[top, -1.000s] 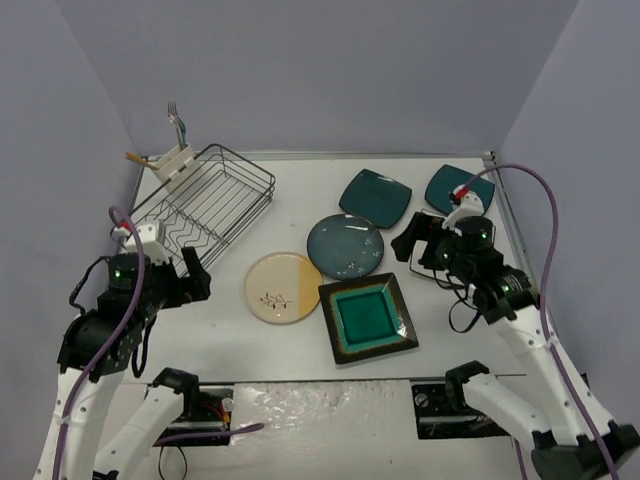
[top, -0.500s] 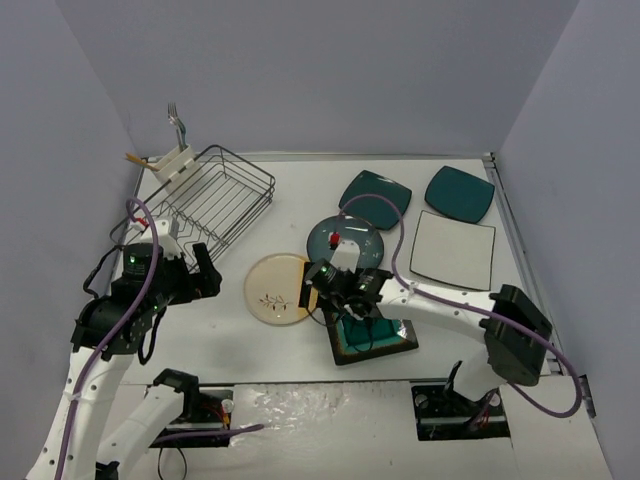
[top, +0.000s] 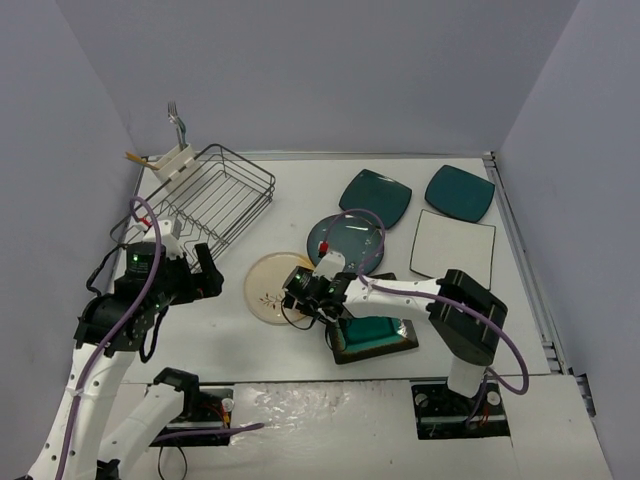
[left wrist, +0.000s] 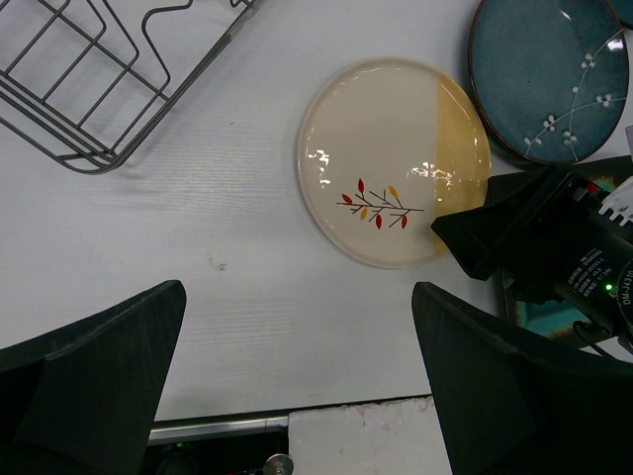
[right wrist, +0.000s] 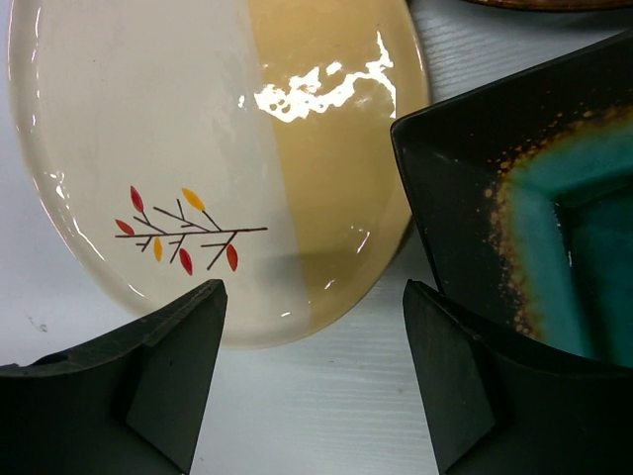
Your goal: Load the plates into the dish rack
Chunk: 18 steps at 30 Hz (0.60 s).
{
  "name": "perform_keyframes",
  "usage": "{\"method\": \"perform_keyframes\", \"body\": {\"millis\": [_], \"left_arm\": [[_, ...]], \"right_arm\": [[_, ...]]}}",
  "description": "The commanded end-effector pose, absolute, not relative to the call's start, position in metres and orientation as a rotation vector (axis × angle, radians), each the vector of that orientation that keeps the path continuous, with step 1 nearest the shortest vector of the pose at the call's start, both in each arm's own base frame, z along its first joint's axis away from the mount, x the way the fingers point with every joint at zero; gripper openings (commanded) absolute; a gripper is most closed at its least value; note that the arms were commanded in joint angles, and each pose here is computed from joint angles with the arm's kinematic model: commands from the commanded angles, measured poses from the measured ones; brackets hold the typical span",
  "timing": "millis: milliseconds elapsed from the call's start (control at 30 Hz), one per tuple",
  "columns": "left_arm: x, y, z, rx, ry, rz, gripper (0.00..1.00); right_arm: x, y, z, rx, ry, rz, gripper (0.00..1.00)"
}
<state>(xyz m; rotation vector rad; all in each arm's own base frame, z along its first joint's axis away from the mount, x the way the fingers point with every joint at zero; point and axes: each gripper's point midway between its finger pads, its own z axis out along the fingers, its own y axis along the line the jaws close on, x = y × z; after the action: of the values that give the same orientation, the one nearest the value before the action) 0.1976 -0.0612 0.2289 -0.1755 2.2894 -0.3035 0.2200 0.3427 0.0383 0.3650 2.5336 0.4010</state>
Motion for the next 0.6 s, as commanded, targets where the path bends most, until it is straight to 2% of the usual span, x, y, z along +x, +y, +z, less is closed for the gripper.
{"method": "perform_keyframes", "body": {"millis": [0, 133, 433, 567], "left_arm": [[0.206, -0.070, 0.239, -0.170, 2.250, -0.358, 0.97], [0.206, -0.073, 0.234, -0.181, 2.259, -0.378, 0.97], [0.208, -0.092, 0.220, -0.232, 2.278, -0.514, 0.97], [0.208, -0.100, 0.203, -0.280, 2.300, -0.578, 0.97]], "right_arm": [[0.231, 0.350, 0.043, 0.504, 2.475, 0.453, 0.65], [0.227, 0.341, 0.031, 0.546, 2.480, 0.419, 0.64], [0.229, 0.322, 0.014, 0.612, 2.471, 0.374, 0.48], [0.229, 0.316, 0.008, 0.634, 2.471, 0.366, 0.45]]}}
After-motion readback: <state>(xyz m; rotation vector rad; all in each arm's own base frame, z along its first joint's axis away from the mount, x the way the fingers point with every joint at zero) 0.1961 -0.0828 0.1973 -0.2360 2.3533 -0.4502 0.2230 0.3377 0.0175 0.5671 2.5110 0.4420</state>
